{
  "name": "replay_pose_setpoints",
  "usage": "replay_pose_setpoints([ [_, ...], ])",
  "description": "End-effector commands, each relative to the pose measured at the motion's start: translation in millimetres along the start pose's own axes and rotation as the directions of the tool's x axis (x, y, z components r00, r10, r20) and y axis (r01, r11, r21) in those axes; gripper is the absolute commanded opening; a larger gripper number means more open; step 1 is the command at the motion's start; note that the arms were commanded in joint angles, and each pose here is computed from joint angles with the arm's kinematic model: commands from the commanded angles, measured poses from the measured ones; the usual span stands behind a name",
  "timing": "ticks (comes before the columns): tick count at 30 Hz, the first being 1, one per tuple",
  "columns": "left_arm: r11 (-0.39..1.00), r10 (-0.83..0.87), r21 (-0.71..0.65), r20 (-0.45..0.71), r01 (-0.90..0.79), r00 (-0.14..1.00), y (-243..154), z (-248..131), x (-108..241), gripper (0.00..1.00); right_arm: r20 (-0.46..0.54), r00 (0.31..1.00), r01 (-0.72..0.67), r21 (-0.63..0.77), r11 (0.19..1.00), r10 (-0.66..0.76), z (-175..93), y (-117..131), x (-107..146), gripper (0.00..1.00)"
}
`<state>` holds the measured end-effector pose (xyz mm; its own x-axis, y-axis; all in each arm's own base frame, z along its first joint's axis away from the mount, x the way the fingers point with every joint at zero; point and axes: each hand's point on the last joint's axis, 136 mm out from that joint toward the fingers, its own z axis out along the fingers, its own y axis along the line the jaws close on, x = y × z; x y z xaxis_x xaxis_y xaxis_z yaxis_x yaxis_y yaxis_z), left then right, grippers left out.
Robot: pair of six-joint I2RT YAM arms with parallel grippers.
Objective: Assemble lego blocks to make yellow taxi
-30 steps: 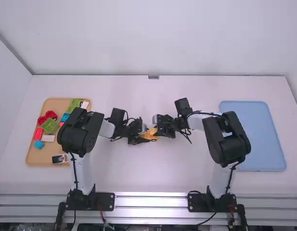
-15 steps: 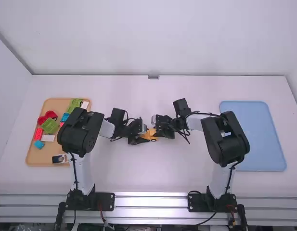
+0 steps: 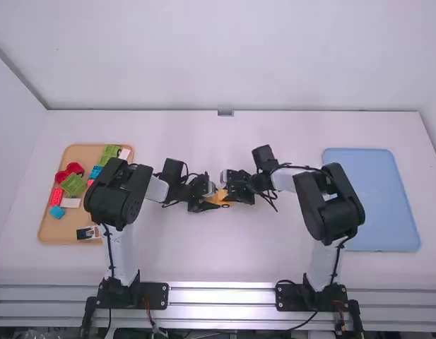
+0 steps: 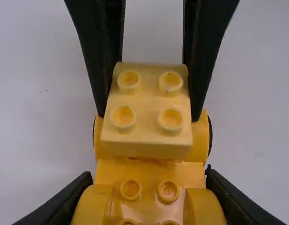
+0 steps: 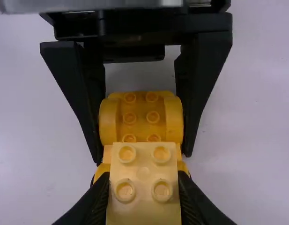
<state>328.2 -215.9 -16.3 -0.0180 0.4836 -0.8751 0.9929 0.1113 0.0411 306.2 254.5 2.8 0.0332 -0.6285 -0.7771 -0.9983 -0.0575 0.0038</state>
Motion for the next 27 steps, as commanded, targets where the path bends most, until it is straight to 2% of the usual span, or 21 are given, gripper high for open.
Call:
replay_pose_setpoints([
  [1,1.0,-0.026,0.01,-0.027,0.027,0.999,-6.0,2.8,13.6,0.49,-0.066,0.998,-0.01,0.0,1.0,0.01,8.8,0.1,13.0,0.31],
  [19,0.999,-0.035,0.007,-0.027,0.035,0.999,-5.4,2.4,13.9,0.49,-0.109,0.992,-0.063,0.04,0.997,0.067,4.1,-7.2,23.9,0.3],
  [23,0.999,-0.034,0.005,-0.029,0.035,0.999,-4.8,2.4,14.1,0.49,-0.103,0.992,-0.065,0.04,0.997,0.069,3.2,-7.6,23.8,0.33],
  [27,0.999,-0.033,0.004,-0.027,0.033,0.999,-4.3,2.4,13.6,0.49,-0.103,0.992,-0.066,0.04,0.997,0.07,3.1,-7.7,23.8,0.41],
])
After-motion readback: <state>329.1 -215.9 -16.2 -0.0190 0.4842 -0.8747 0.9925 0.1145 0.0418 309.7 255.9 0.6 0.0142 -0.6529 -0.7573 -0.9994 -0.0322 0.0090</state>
